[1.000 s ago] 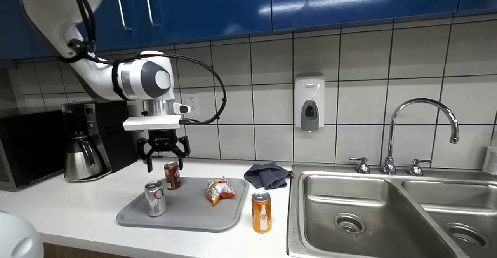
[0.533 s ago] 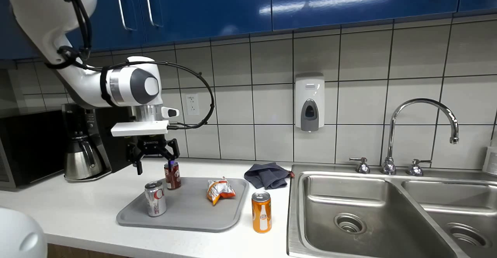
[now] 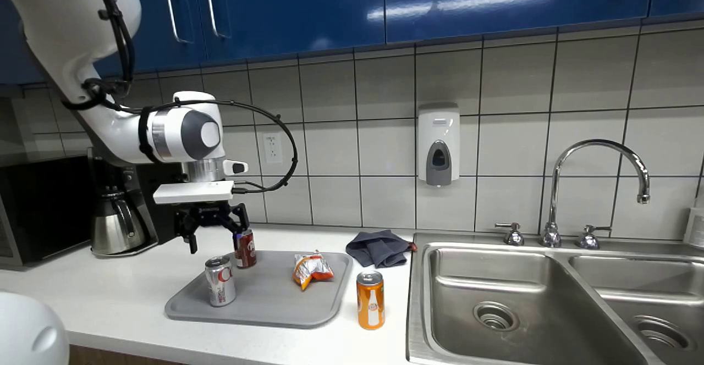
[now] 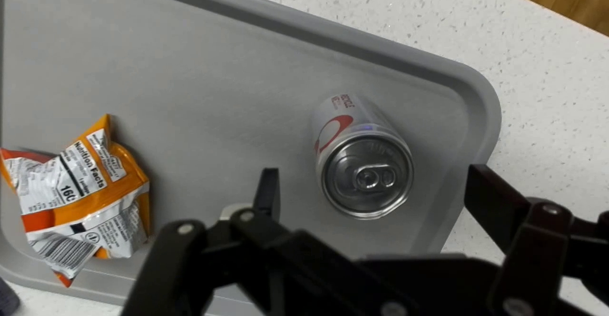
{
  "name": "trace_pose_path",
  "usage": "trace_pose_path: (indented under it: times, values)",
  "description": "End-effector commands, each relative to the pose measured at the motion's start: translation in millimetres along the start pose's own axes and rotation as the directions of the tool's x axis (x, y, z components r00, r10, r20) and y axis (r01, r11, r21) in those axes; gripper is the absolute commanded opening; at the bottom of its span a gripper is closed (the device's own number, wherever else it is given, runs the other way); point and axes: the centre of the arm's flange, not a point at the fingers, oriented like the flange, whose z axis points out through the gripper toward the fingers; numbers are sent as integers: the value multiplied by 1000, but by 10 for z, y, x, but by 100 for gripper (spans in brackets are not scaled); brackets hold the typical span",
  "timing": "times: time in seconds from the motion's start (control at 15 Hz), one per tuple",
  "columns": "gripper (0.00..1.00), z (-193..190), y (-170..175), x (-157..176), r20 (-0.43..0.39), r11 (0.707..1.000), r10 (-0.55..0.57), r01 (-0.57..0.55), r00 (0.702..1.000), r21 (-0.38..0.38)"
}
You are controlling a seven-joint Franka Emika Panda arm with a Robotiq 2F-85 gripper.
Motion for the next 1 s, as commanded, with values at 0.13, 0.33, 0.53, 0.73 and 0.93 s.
trace_pose_path:
  times: [0.13,0.33,0.53,0.73,0.93]
  values:
    - [100,86,-85,72,1,1000,10,-10,1000,-5]
    - [100,169,-92,76,13,1000,10,-9,1000,-7]
    - [100,274,-102,67,18,1000,5,-4,1000,-20]
    - [100,352,-115,85,13,1000,2,-1,1000,-31]
    - [100,415,-140,103,18,999,3,-2,1000,-35]
